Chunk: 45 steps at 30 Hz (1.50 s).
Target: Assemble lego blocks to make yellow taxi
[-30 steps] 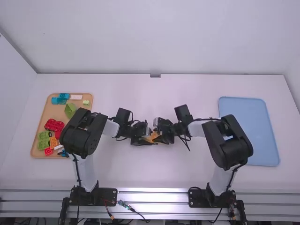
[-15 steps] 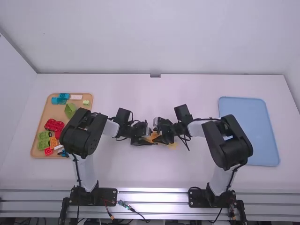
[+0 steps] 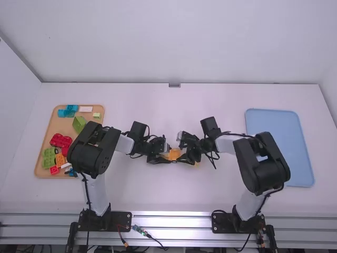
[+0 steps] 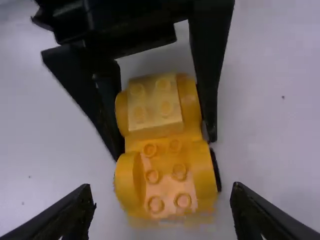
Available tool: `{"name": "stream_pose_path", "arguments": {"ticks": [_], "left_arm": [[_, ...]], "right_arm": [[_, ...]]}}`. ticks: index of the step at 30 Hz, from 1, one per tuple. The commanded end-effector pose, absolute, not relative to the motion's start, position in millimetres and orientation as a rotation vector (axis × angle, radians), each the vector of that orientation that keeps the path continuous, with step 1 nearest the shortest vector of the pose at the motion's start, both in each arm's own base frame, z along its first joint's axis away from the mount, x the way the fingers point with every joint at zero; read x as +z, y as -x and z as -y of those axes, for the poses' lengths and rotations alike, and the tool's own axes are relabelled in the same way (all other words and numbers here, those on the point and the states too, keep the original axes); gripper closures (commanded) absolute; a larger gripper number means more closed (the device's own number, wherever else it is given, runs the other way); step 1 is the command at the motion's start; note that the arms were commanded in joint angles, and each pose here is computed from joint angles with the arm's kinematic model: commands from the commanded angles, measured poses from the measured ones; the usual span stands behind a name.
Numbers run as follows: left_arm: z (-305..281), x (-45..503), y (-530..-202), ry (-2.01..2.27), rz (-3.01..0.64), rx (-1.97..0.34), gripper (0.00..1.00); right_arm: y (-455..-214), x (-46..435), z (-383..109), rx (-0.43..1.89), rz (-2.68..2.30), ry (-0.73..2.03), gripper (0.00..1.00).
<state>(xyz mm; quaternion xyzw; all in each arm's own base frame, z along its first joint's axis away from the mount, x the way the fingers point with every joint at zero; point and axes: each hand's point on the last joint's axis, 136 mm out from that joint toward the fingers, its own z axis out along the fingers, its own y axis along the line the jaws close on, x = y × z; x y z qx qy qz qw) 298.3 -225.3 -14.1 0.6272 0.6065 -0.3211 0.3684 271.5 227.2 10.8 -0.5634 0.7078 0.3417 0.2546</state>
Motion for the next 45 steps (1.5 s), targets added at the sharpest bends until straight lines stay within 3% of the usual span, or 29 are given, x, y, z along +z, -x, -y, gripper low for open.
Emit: {"name": "stream_pose_path", "arguments": {"ticks": [1,3,9,21,28,35,38,41,42,45], "left_arm": [[221.0,-25.9,-294.6,-1.622,-1.622,-0.809,0.59],[220.9,-26.0,-294.7,-1.621,-1.622,-0.809,0.6],[221.0,-25.7,-295.1,-1.621,-1.62,-0.807,0.59],[221.1,-25.9,-294.9,-1.621,-1.621,-0.808,0.59],[221.0,-25.8,-295.1,-1.621,-1.62,-0.807,0.59],[220.9,-26.0,-294.9,-1.621,-1.621,-0.808,0.59],[220.8,-26.1,-295.5,-1.622,-1.621,-0.803,0.59],[221.0,-26.0,-295.3,-1.622,-1.621,-0.805,0.59],[220.8,-26.1,-295.4,-1.622,-1.622,-0.804,0.59],[220.7,-26.2,-295.3,-1.622,-1.622,-0.804,0.59]], "right_arm": [[-281.1,33.0,-219.9,0.817,-1.876,1.557,0.16],[-276.3,32.1,-210.2,0.759,-1.915,1.551,0.0],[-276.4,22.7,-193.3,0.618,-2.011,1.437,0.0],[-265.4,-3.5,-178.8,0.624,-1.939,1.38,0.0],[-259.0,-15.6,-167.4,0.693,-1.936,1.387,0.12],[-254.1,-25.5,-167.8,0.702,-1.934,1.421,0.18],[-255.7,-29.5,-163.2,0.67,-1.966,1.419,0.28],[-255.7,-29.0,-163.7,0.677,-1.968,1.412,0.32],[-255.6,-29.1,-163.6,0.675,-1.965,1.416,0.38],[-255.2,-29.1,-163.9,0.678,-1.966,1.416,0.39]]}}
